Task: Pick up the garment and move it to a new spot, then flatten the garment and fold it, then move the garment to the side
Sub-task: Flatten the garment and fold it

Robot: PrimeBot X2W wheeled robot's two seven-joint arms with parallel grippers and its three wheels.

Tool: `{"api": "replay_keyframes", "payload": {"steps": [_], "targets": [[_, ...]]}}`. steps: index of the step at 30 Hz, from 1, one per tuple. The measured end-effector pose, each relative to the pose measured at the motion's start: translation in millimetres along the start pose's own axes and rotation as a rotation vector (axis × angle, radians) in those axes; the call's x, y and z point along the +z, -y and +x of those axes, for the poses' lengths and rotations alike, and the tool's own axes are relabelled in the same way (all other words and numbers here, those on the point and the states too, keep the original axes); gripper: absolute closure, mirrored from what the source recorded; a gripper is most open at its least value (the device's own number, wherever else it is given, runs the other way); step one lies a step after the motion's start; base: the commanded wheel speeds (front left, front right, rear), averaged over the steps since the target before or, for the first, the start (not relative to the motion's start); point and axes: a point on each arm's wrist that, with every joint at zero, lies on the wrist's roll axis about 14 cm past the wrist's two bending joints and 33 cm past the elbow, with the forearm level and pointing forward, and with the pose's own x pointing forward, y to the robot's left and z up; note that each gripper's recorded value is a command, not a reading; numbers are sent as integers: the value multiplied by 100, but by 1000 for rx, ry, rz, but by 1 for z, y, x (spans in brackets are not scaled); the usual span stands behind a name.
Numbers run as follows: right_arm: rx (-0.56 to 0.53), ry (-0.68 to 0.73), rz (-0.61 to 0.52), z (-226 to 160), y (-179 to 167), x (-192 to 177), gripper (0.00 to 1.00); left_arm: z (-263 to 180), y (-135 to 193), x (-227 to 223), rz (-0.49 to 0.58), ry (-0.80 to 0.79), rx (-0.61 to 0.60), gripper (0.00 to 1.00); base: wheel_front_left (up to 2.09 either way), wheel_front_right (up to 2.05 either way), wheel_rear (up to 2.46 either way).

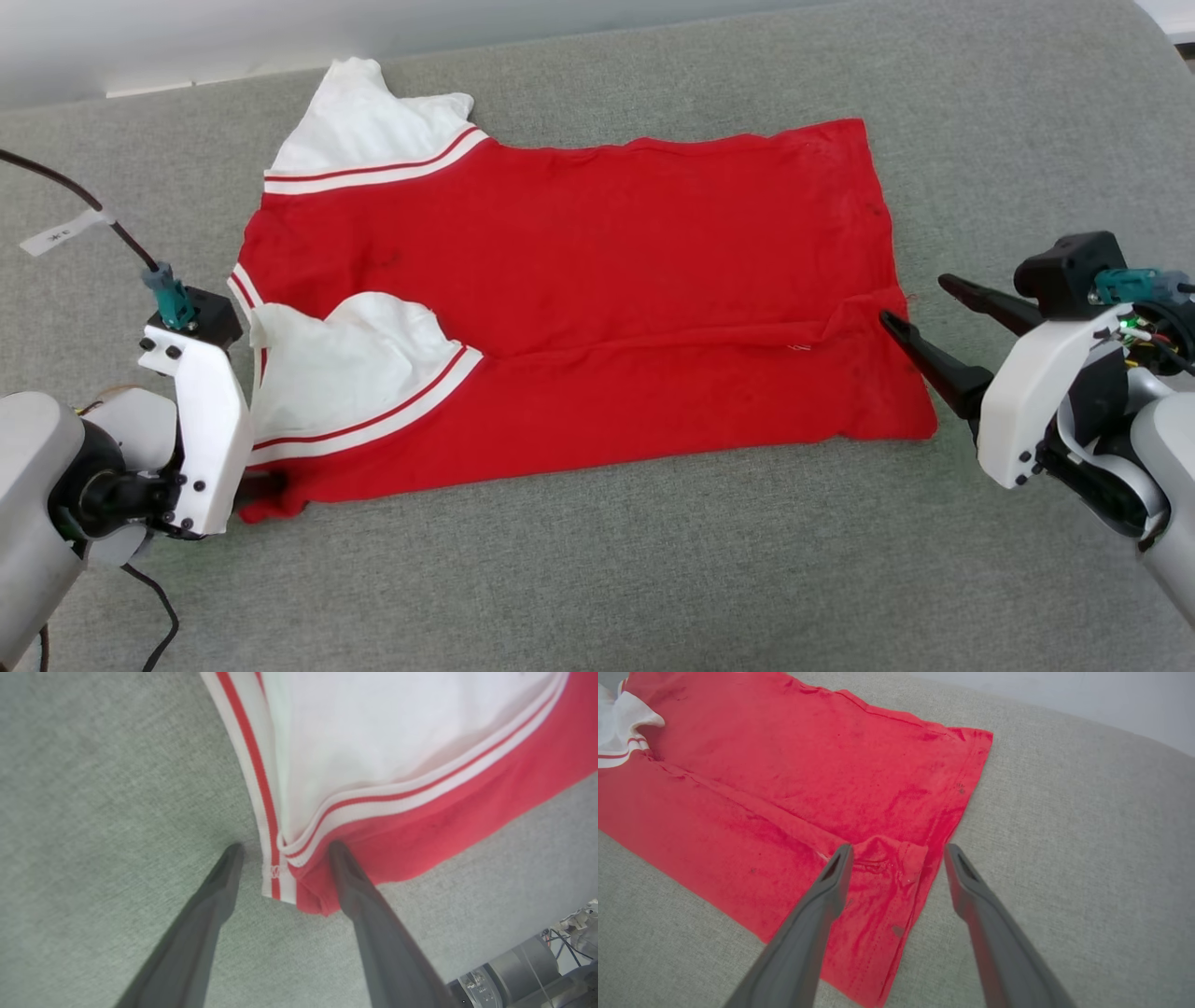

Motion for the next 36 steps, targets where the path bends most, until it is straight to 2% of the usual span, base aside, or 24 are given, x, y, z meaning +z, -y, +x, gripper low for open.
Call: {"api": "replay_keyframes", "payload": {"steps": [4, 9, 14, 19, 26, 36], "targets": [[3, 17, -18, 0, 0, 13, 0, -2, 5, 3, 15, 23, -10, 100, 0, 0, 0], [-16, -17, -114, -10, 13, 34, 0, -13, 12, 12, 41, 98, -19, 100, 0, 0, 0], [11, -217, -182, -19, 14, 26, 0, -26, 15, 14, 77, 136, -10, 100, 0, 0, 0], [33, -438, -193, -29, 17, 8, 0, -33, 19, 18, 105, 169, -16, 100, 0, 0, 0], [72, -640, -123, -18, 11, -29, 0, -27, 24, 20, 131, 172, -34, 100, 0, 0, 0], [141, -734, -18, 15, -17, -77, 0, -15, 18, 17, 123, 158, -36, 100, 0, 0, 0]]}}
